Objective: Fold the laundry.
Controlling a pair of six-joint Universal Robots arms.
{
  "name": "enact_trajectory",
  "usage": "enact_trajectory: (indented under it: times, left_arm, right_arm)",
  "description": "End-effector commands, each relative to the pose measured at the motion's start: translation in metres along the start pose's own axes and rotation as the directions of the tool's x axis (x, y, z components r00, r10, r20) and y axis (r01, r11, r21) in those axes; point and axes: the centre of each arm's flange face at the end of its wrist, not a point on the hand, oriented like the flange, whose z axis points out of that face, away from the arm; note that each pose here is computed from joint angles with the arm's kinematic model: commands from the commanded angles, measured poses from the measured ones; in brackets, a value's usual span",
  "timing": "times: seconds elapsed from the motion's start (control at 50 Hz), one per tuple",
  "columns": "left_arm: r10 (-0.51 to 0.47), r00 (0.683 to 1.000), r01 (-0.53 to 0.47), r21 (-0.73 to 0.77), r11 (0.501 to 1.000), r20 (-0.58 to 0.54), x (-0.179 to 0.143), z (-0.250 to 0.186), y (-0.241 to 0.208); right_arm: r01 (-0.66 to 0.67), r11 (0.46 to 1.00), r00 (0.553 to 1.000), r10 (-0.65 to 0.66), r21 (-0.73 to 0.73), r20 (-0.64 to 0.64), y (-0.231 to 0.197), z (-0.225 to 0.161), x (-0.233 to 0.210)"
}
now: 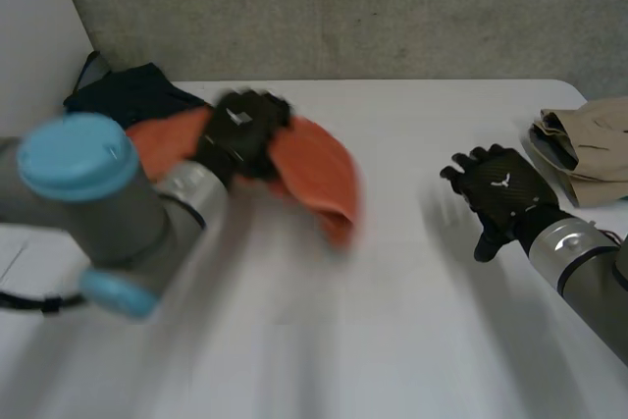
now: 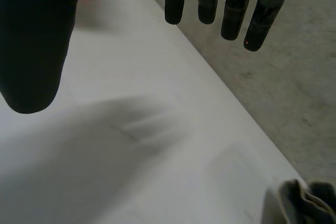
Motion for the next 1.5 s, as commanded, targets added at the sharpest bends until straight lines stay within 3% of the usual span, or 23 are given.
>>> enact_trajectory:
  times: [0.02, 0.16, 0.28, 0.36, 0.48, 0.58, 0.68, 0.88, 1.1, 1.22, 1.34, 1.42, 1.44, 1.5]
  left_arm:
    - [-0.027, 0.978, -0.004, -0.148, 0.989, -0.209, 0.082, -0.041, 0.023]
    - [-0.018, 0.985, -0.016, -0.194, 0.981, -0.171, 0.069, -0.048, 0.007]
    - [-0.005, 0.999, -0.001, -0.209, 0.978, -0.031, 0.019, -0.044, -0.006]
    - [0.021, 0.999, -0.013, -0.22, 0.975, 0.034, -0.009, -0.038, -0.003]
    - [0.165, 0.984, -0.134, -0.313, 0.94, 0.074, -0.047, -0.02, 0.034]
    - [0.345, 0.938, -0.302, -0.415, 0.858, 0.033, -0.076, -0.004, 0.077]
    - [0.397, 0.918, -0.35, -0.456, 0.818, 0.009, -0.088, 0.005, 0.103]
    - [0.424, 0.904, -0.372, -0.382, 0.846, 0.059, -0.095, 0.032, 0.115]
    - [0.443, 0.881, -0.4, -0.236, 0.886, 0.168, -0.101, 0.052, 0.1]
    - [0.45, 0.874, -0.411, -0.214, 0.886, 0.183, -0.104, 0.058, 0.097]
    - [0.462, 0.853, -0.441, -0.138, 0.887, 0.243, -0.114, 0.076, 0.074]
    - [0.45, 0.808, -0.487, 0.001, 0.873, 0.379, -0.123, 0.098, 0.021]
    - [0.421, 0.786, -0.503, 0.072, 0.861, 0.454, -0.126, 0.104, -0.007]
    - [0.345, 0.757, -0.518, 0.188, 0.835, 0.555, -0.131, 0.107, -0.053]
  right_arm:
    - [-0.004, 1.0, 1.0, 0.004, 0.0, -0.022, -0.003, 0.002, 0.004]
    - [-0.011, 1.0, 1.0, 0.011, -0.015, -0.01, -0.003, -0.001, 0.002]
    - [-0.109, 0.99, 0.993, 0.112, -0.085, 0.041, -0.014, -0.015, 0.002]
    - [-0.183, 0.96, 0.975, 0.206, -0.214, 0.089, -0.017, -0.028, 0.002]
    - [-0.193, 0.926, 0.955, 0.253, -0.325, 0.154, -0.016, -0.045, -0.009]
    - [-0.16, 0.925, 0.956, 0.232, -0.346, 0.179, -0.005, -0.05, -0.021]
    - [-0.115, 0.942, 0.97, 0.176, -0.315, 0.171, 0.007, -0.045, -0.026]
    - [-0.093, 0.945, 0.988, 0.127, -0.314, 0.089, 0.032, -0.025, -0.026]
    - [-0.059, 0.948, 0.989, 0.097, -0.312, 0.108, 0.032, -0.025, -0.028]
    - [-0.052, 0.957, 0.992, 0.082, -0.284, 0.093, 0.026, -0.023, -0.022]
    - [0.023, 0.987, 1.0, -0.021, -0.162, 0.009, 0.002, 0.001, 0.005]
    - [0.088, 0.996, 0.983, -0.082, 0.03, -0.167, -0.037, 0.027, 0.045]
    - [0.105, 0.992, 0.974, -0.088, 0.071, -0.209, -0.046, 0.031, 0.053]
    - [0.153, 0.963, 0.929, -0.063, 0.223, -0.364, -0.082, 0.041, 0.079]
